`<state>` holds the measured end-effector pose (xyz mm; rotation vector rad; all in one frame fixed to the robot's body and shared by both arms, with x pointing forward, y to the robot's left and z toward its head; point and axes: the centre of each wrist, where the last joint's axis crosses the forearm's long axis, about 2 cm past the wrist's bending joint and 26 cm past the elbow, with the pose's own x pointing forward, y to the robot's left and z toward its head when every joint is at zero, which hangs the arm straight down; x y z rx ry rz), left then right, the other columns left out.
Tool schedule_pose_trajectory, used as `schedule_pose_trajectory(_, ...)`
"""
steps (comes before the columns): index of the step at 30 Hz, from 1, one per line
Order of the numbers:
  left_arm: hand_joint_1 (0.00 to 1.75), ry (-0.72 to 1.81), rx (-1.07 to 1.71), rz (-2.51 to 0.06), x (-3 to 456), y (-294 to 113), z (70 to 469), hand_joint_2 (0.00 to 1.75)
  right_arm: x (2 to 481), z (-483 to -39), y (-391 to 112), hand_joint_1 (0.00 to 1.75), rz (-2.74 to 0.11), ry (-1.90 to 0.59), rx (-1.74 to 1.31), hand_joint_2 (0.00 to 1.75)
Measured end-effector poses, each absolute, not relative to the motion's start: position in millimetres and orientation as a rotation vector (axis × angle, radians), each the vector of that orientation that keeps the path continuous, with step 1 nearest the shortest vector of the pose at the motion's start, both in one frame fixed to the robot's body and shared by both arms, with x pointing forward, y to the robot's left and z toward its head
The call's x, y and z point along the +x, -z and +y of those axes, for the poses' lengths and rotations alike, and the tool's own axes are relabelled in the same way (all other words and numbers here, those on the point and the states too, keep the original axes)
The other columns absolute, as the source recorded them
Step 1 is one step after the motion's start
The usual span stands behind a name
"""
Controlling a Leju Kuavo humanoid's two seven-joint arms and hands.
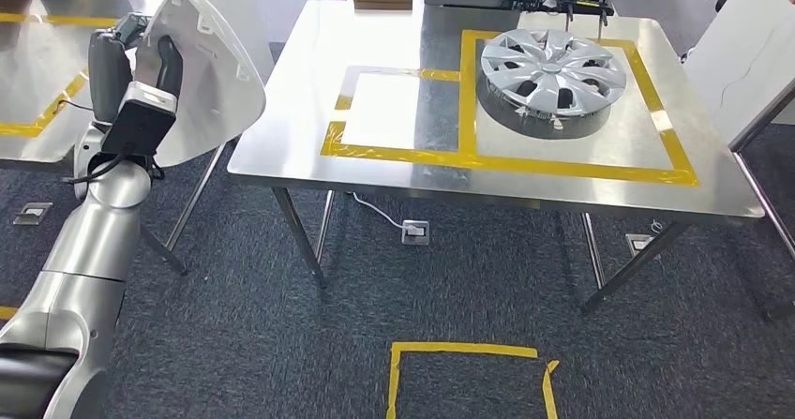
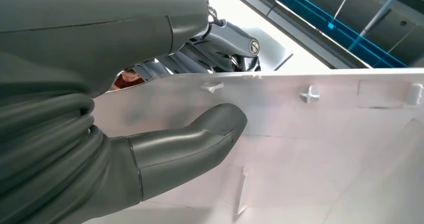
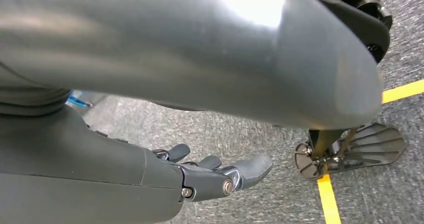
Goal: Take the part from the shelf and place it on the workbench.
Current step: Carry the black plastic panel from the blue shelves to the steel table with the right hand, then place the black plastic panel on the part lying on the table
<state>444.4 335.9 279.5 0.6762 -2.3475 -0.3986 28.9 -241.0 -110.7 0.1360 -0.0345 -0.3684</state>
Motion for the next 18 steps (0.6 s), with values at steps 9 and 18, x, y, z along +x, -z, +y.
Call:
schedule_pose_trajectory(9,1.75,0.416,0.678,-2.325,447.7,-277.7,335.4,1.75,28.0,-240.6,110.7,0.0,-0.032,0.369,0.136,0.0)
schedule_pose_trajectory(18,1.75,0.444,0.661,-2.299,462.1,-280.1,316.5,1.75,29.8,-242.1,110.7,0.0,-0.036,0.379,0.125,0.0)
